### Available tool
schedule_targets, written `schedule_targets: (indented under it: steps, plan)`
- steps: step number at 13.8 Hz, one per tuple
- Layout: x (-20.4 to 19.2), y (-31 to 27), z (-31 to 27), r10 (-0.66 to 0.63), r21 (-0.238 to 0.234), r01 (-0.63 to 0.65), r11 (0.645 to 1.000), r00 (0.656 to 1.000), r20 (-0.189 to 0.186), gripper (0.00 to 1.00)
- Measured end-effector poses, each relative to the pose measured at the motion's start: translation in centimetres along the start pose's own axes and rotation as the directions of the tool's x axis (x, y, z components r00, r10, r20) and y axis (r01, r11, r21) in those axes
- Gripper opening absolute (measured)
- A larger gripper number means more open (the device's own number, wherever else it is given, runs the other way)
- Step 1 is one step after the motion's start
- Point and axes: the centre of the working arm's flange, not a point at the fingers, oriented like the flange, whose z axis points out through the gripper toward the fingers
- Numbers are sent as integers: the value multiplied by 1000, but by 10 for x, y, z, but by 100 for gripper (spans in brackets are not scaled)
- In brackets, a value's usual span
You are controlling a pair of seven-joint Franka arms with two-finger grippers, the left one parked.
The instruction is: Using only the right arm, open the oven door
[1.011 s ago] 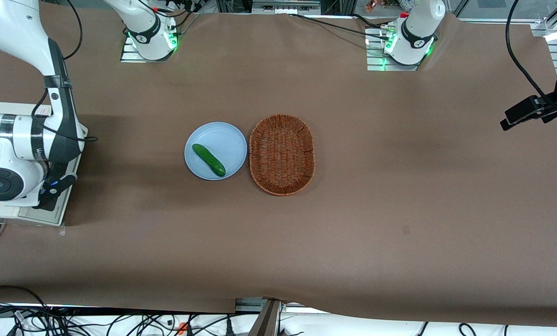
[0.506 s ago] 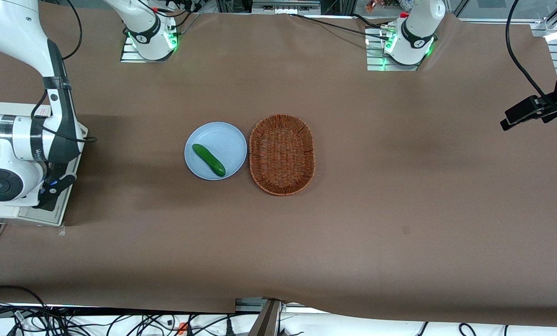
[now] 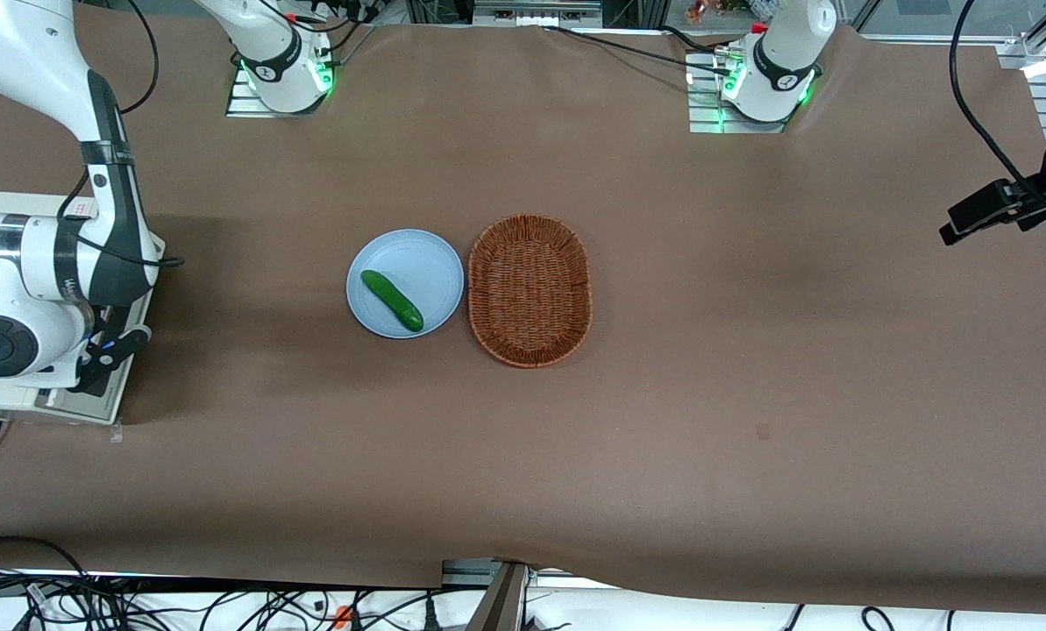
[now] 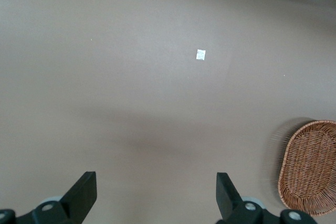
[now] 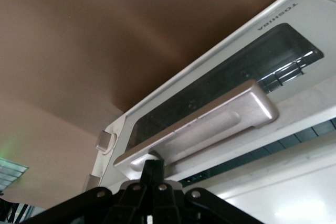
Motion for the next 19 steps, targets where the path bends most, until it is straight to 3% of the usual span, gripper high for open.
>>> schedule_targets:
  steps: [9,14,19]
  plan:
    - [24,-16,-1,30,51,-27,998,997,-72,1]
    - [53,-31,9,66,130,-48,990,988,-138,1]
    - [93,-44,35,100,180,-69,981,980,-173,1]
